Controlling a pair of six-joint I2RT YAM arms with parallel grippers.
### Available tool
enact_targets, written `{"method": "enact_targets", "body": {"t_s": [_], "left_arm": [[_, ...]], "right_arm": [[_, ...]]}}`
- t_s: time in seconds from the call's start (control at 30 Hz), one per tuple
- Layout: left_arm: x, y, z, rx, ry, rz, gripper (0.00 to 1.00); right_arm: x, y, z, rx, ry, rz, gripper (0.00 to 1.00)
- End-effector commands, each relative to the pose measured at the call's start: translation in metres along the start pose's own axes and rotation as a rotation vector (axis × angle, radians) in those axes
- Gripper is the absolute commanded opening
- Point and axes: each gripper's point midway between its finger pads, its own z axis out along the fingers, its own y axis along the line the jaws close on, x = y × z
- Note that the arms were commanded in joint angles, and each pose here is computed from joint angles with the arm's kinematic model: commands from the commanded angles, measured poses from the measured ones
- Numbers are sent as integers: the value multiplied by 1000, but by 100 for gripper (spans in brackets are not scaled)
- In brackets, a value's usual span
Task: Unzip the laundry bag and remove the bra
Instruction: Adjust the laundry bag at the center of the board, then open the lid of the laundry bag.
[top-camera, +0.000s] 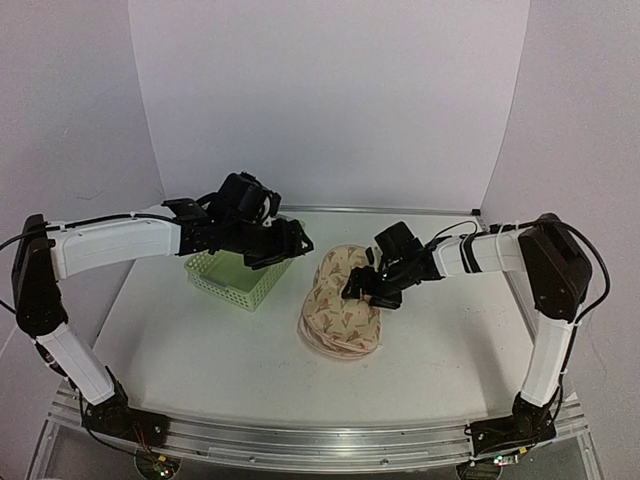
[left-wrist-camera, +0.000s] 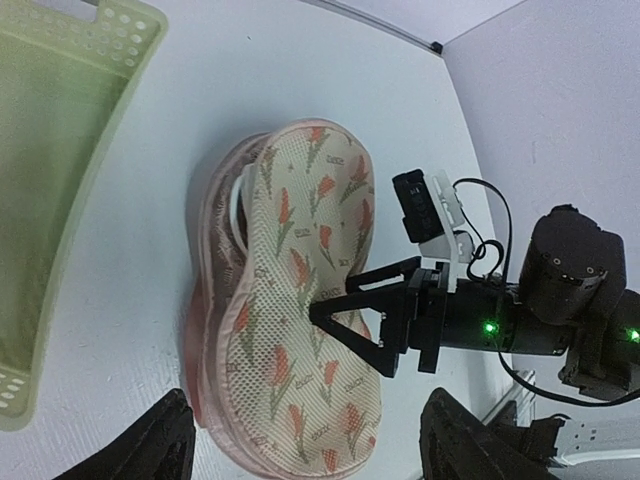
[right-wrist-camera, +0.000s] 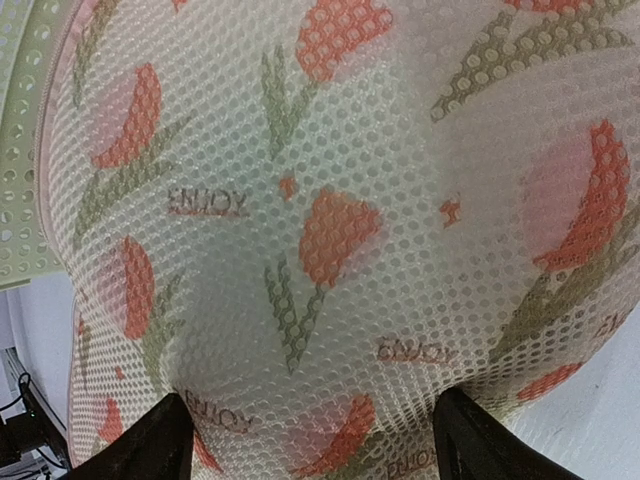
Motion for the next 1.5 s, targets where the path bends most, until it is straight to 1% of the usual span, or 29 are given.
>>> {"method": "enact_targets", "body": {"t_s": [0.0,0.23,0.43,0.6,0.83,1.1,1.23,1.47], "left_arm": [[5,-21,15,84,85,27,77],[20,-8,48,77,195,8,74],[30,7,67,55,268,6,71],[35,21,83,58,320,1,62],[36,42,98,59,362,-7,54],[40,41,110,116,414,10,47],[47,45,115,149,450,-9,41],[47,43,113,217,468,-40,22]], "right_arm": [[-12,27,-30,-69,-45,-31,84],[-19,42,-68,-105,-116,-47,86],[-20,48,-96,-118,-156,-80,87],[-19,53,-115,-131,-180,-105,87],[-16,57,-125,-155,-183,-116,87],[-14,59,-127,-167,-177,-110,87],[-14,60,-128,-173,-176,-104,86],[-14,60,-131,-175,-181,-98,86]]}}
